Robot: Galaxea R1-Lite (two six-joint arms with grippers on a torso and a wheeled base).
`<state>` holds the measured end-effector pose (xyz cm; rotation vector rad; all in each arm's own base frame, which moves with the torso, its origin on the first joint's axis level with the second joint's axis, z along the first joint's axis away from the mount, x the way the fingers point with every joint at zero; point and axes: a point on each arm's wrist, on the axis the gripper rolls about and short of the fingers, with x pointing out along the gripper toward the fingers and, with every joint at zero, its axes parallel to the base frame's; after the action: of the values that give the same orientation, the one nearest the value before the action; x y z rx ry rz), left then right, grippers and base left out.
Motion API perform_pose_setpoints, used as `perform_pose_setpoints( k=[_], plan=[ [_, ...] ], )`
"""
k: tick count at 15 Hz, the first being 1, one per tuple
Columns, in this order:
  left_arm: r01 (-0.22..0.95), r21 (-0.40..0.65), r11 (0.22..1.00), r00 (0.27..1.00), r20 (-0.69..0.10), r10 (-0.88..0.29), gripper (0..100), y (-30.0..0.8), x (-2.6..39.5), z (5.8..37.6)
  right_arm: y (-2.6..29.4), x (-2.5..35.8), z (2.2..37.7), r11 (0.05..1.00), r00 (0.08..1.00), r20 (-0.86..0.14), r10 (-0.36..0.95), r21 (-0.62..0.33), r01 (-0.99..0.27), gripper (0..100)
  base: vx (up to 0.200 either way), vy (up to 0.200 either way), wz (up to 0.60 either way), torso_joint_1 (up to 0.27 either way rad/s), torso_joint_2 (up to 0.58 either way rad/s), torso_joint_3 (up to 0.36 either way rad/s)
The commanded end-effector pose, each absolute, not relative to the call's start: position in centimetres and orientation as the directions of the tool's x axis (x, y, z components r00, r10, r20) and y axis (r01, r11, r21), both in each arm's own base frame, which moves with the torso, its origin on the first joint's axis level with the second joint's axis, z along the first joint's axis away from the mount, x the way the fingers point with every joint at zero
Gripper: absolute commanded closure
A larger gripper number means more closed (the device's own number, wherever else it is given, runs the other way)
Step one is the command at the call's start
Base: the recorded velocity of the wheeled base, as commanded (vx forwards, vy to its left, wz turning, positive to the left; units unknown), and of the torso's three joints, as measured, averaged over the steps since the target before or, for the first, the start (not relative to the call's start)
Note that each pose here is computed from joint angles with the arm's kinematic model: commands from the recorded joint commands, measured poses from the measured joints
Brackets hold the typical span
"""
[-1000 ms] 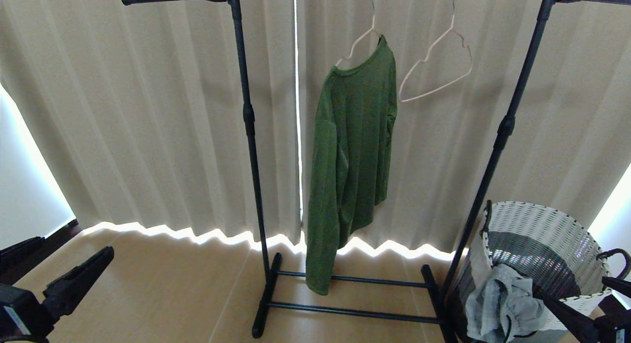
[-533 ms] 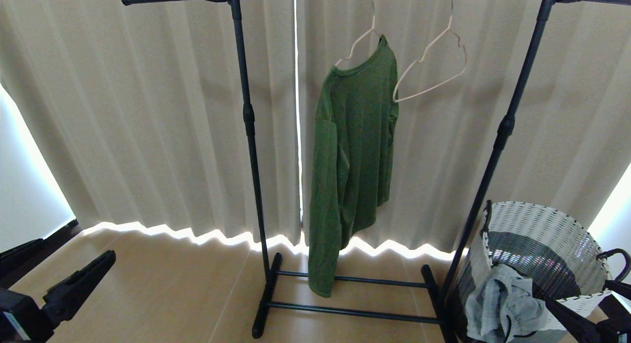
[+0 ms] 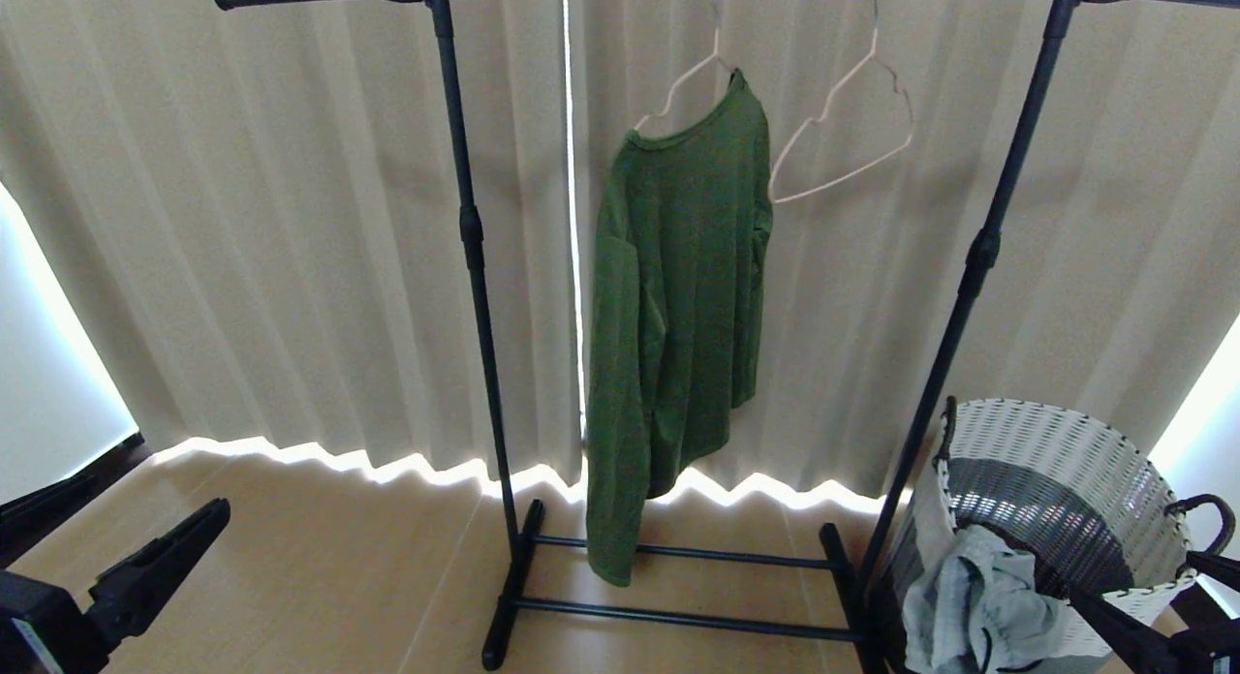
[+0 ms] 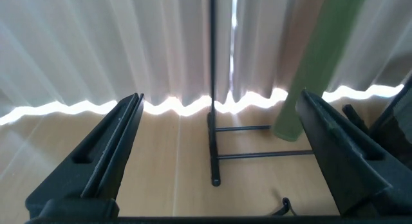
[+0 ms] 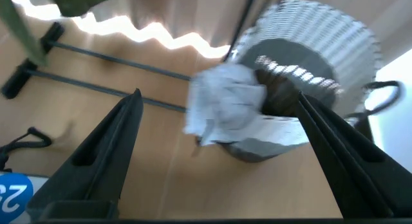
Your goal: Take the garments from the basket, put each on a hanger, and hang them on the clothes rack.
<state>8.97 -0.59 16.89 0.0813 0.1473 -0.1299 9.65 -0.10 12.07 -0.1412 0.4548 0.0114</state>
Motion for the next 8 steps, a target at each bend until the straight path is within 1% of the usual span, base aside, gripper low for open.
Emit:
perform_pose_setpoints(
  k=[1,5,8],
  plan=[
    [0.135,0.07,0.988,0.981,-0.151,-0.123,0,-0.59,8.98,16.9,-0.11,9.66,12.08,0.99,0.899,-0.437,-0.021,-0.134,-0.042,0,0.0,-0.2,0.0,-0.002,0.0,0.007],
    [0.135,0.073,0.988,0.981,-0.149,-0.123,0,-0.59,8.95,16.92,-0.1,9.61,12.13,0.99,0.901,-0.433,-0.021,-0.134,-0.042,0,0.0,-0.2,0.0,0.001,0.0,0.007],
    [0.137,0.076,0.988,0.981,-0.146,-0.125,0,-0.59,8.93,16.95,-0.1,9.47,11.9,0.99,0.898,-0.44,-0.021,-0.134,-0.043,0,0.0,0.0,0.0,0.0,0.0,0.0]
  ],
)
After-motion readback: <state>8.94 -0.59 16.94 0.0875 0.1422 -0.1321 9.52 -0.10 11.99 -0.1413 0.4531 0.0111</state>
